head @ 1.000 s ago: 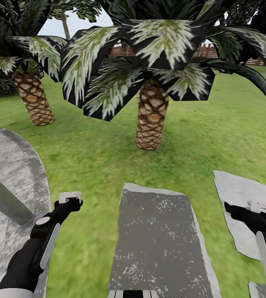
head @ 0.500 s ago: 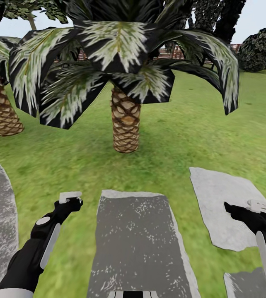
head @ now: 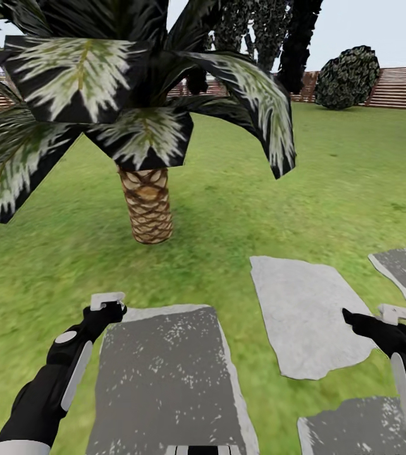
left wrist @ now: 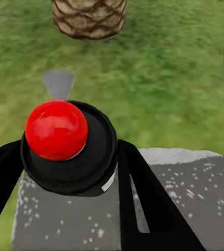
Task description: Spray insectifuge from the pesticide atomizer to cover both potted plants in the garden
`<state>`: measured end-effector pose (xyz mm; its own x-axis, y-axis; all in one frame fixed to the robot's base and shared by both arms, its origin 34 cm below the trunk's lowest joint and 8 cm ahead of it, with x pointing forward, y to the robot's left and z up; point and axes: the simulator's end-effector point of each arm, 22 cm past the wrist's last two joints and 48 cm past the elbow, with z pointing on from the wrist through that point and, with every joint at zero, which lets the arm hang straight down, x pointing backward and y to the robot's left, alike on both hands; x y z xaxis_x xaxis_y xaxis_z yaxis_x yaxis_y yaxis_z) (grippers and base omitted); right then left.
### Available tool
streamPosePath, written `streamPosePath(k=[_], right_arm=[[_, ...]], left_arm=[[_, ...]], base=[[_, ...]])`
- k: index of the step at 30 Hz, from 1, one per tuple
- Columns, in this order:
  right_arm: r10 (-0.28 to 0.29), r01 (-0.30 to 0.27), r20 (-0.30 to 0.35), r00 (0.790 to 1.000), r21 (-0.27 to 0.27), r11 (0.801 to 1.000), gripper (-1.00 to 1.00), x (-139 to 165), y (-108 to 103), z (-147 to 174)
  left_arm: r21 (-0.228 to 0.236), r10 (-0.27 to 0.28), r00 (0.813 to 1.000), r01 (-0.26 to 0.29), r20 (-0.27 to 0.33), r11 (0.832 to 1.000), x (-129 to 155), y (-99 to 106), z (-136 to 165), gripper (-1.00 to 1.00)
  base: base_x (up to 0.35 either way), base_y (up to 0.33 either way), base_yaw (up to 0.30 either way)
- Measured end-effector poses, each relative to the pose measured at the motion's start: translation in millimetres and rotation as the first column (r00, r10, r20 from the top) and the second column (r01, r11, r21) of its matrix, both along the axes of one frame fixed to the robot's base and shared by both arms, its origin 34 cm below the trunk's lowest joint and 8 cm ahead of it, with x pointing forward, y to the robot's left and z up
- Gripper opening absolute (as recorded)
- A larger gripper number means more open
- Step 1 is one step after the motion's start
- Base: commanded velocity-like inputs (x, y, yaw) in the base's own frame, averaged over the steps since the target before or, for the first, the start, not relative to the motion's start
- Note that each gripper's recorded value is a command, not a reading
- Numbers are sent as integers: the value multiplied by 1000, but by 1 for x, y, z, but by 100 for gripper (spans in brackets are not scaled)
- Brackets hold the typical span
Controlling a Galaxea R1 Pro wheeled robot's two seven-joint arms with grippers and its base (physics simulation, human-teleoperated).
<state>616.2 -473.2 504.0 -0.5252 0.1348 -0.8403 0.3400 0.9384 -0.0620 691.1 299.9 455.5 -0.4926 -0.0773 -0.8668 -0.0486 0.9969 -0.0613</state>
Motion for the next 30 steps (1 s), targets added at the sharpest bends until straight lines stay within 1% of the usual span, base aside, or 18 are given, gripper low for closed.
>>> streamPosePath(k=[9, 26, 30], right_arm=[[-7, 7, 3, 1000, 0, 1000, 100, -1, -3, 1], [-8, 8, 9, 1000, 0, 1000, 100, -1, -4, 5], [-8, 8, 11, 1000, 1, 1000, 100, -1, -4, 6]], left_arm=[[0, -1, 1000, 1, 1, 1000, 0, 0, 1, -100], [0, -2, 1000, 2, 7, 1000, 1, -1, 4, -100], [0, -1, 1000, 1, 9, 1000, 1, -1, 6, -100]], base=[[81, -307, -56], [4, -300, -241], [0, -132, -258]])
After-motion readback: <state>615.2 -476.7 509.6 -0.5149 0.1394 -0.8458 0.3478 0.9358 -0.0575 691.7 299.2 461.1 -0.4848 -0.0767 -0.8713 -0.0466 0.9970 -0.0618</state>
